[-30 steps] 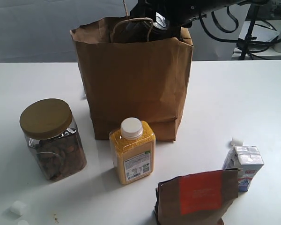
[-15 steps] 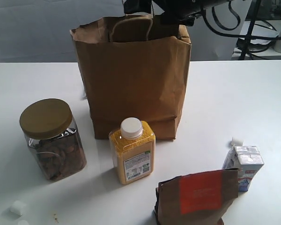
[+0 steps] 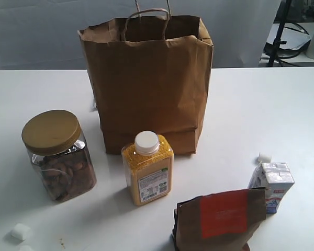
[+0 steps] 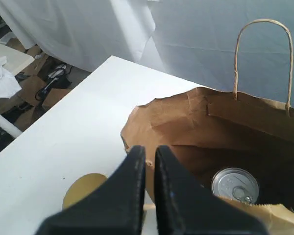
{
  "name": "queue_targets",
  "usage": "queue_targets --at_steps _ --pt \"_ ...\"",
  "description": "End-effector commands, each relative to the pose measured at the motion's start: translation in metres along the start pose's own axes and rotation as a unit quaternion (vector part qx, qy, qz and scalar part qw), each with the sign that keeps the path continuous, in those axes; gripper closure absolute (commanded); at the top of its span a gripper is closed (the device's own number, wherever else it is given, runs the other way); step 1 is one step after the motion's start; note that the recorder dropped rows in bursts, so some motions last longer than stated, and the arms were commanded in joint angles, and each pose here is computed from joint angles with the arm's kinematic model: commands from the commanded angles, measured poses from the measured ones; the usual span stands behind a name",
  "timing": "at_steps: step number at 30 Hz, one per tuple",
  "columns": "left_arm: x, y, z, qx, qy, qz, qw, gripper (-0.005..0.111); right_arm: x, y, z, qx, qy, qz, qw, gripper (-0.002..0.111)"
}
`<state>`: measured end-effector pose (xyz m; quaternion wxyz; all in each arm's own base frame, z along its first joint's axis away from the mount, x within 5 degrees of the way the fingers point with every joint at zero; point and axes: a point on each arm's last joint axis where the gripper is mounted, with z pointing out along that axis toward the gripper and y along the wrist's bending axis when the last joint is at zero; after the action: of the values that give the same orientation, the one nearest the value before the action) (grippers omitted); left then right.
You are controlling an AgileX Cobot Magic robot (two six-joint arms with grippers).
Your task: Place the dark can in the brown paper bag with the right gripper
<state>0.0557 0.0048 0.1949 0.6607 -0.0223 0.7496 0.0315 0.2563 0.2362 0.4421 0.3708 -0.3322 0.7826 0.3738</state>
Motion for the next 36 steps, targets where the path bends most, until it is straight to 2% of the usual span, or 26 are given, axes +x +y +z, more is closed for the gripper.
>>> queue_targets --at_steps 1,6,10,15,20,25,30,33,36 --pt "0.001 0.000 0.000 0.002 -0.002 0.000 1.000 0.107 0.003 0.016 -0.034 0.020 0.021 -0.020 0.999 0.108" --pt "0.001 0.000 0.000 0.002 -0.002 0.000 1.000 0.107 0.022 0.024 -0.069 0.068 0.018 -0.030 0.997 0.108" --pt "0.001 0.000 0.000 0.002 -0.002 0.000 1.000 0.107 0.051 0.025 -0.096 0.121 0.018 -0.045 0.992 0.108" --pt "0.001 0.000 0.000 0.002 -0.002 0.000 1.000 0.107 0.095 0.029 -0.128 0.161 -0.048 -0.034 0.985 0.108" --pt "0.001 0.000 0.000 0.002 -0.002 0.000 1.000 0.107 0.143 0.026 -0.157 0.218 -0.118 -0.039 0.968 0.108" --pt "0.001 0.000 0.000 0.002 -0.002 0.000 1.000 0.107 0.193 0.012 -0.171 0.284 -0.141 -0.039 0.948 0.108" --pt "0.001 0.000 0.000 0.002 -0.002 0.000 1.000 0.107 0.241 -0.001 -0.180 0.351 -0.175 -0.008 0.920 0.108" --pt "0.001 0.000 0.000 0.002 -0.002 0.000 1.000 0.107 0.268 -0.007 -0.179 0.375 -0.200 -0.008 0.905 0.108" --pt "0.001 0.000 0.000 0.002 -0.002 0.000 1.000 0.107 0.288 -0.005 -0.182 0.373 -0.279 0.020 0.885 0.108"
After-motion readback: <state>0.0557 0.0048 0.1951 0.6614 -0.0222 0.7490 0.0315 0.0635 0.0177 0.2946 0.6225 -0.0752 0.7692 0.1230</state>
